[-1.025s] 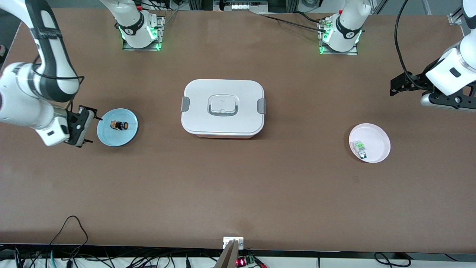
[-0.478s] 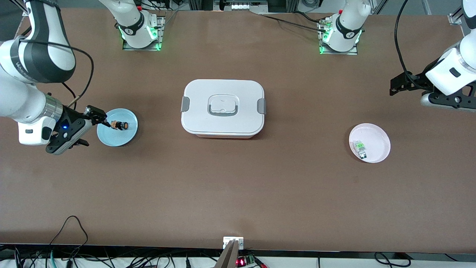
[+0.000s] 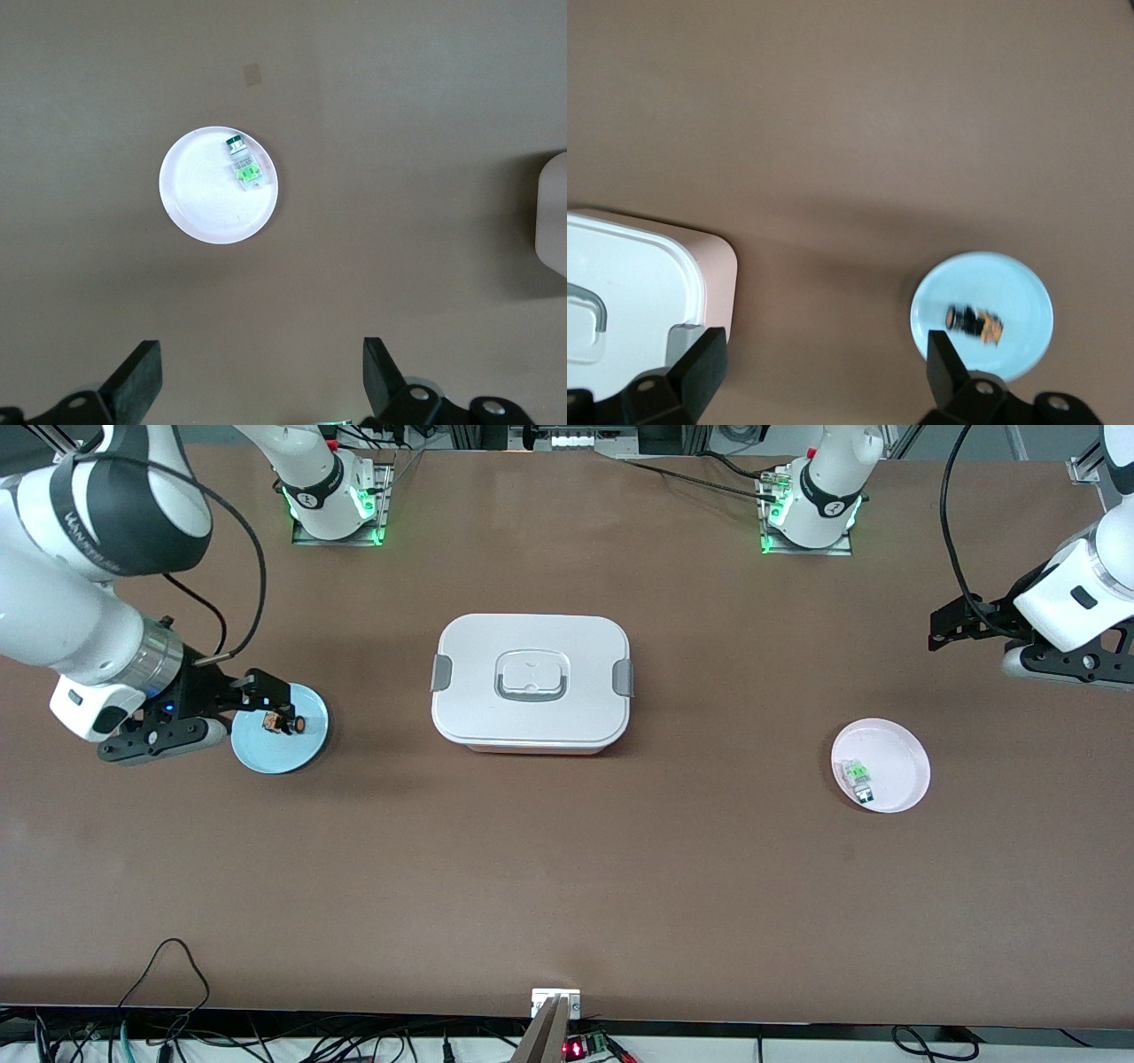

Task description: Transfer orange switch to right arm and place

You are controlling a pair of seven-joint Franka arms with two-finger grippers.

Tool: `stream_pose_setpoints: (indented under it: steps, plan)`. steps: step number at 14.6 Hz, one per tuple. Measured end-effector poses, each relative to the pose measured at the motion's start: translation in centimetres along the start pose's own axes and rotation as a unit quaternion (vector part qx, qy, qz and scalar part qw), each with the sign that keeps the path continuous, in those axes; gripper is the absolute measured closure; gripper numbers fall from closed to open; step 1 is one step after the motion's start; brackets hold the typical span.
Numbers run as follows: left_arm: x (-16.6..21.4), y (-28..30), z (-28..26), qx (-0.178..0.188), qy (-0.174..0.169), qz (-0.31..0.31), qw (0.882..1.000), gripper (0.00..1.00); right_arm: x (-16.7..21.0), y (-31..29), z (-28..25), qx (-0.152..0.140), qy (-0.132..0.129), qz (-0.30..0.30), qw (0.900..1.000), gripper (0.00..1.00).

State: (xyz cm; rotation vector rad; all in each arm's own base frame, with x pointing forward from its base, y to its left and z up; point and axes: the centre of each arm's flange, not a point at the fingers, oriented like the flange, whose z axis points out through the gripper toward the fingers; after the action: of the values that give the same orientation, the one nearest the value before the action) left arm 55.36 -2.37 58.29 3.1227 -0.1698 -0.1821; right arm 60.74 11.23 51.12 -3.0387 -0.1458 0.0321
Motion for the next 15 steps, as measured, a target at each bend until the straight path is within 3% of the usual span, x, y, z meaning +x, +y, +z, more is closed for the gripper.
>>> stream_pose_setpoints:
  steps: [3,8,12,15]
  plan:
    - [0.0,0.0,0.0,0.000,0.000,0.000,1.000,0.00,-0.9,0.7,-3.0,-0.029,-0.016,0.048,0.998,0.00]
    - [-0.1,0.1,0.0,0.000,-0.004,0.001,1.000,0.00,-2.0,8.6,-7.5,-0.112,0.004,0.100,0.989,0.00]
    - [-0.1,0.1,0.0,0.000,-0.005,0.001,1.000,0.00,-2.6,12.9,-8.3,-0.119,0.006,0.134,0.984,0.00]
    - [-0.1,0.1,0.0,0.000,-0.006,0.001,1.000,0.00,-3.5,14.8,-9.2,-0.120,0.001,0.116,0.986,0.00]
